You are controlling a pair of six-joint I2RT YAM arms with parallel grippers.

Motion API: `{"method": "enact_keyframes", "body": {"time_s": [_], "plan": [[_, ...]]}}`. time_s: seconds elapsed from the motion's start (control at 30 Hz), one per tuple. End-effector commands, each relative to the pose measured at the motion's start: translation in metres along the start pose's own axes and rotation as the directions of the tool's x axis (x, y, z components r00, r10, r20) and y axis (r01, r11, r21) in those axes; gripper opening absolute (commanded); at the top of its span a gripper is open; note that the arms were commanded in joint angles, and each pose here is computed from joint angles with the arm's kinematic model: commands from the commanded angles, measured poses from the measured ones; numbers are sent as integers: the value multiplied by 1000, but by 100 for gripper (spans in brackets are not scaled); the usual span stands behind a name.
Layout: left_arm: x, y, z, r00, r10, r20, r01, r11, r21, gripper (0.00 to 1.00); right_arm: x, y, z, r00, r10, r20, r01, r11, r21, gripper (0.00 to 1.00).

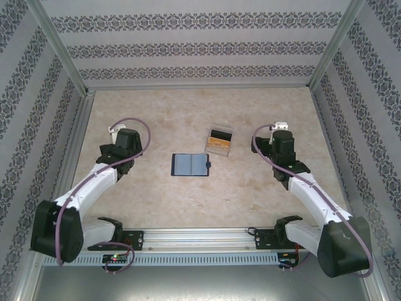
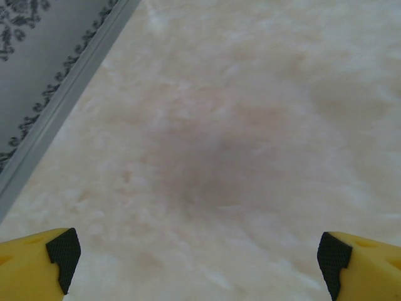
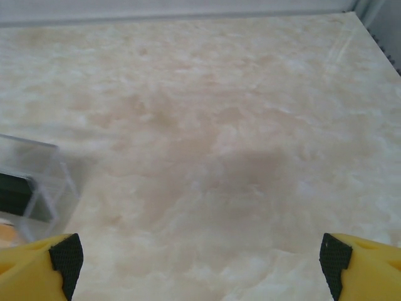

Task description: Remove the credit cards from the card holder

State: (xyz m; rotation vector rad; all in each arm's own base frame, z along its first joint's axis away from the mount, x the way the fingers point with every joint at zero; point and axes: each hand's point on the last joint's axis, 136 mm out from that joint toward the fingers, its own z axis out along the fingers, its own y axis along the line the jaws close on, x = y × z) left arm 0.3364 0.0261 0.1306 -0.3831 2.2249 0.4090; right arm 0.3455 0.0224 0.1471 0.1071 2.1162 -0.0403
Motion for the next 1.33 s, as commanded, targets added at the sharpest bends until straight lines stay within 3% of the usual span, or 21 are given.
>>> {"method": "enact_keyframes", "body": {"time_s": [0.0,0.23,0.37,0.53,0.6,1.3], "plan": [[-23,6,21,994,-5,112,6,1000,-9,99,-11,-23,14,995,-12,100,0,994,113,98],[-8,-7,66,988,-63,142,48,993,108,99,-1,-34,46,988,-23,151,4,992,126,98],[-18,-17,66,971,-28,236,-15,984,175,99,-5,-24,56,979,-42,201,35,999,40,98],[-1,-32,66,957,-27,289,-58,958,282,99,6,-23,65,964,-8,264,13,1000,-16,98],[-2,-35,66,950,-28,312,-69,953,296,99,9,-21,65,974,-10,225,19,999,-41,98],[0,-40,66,954,-8,299,-90,945,315,99,7,-20,67,974,-19,226,30,999,-44,98]]}}
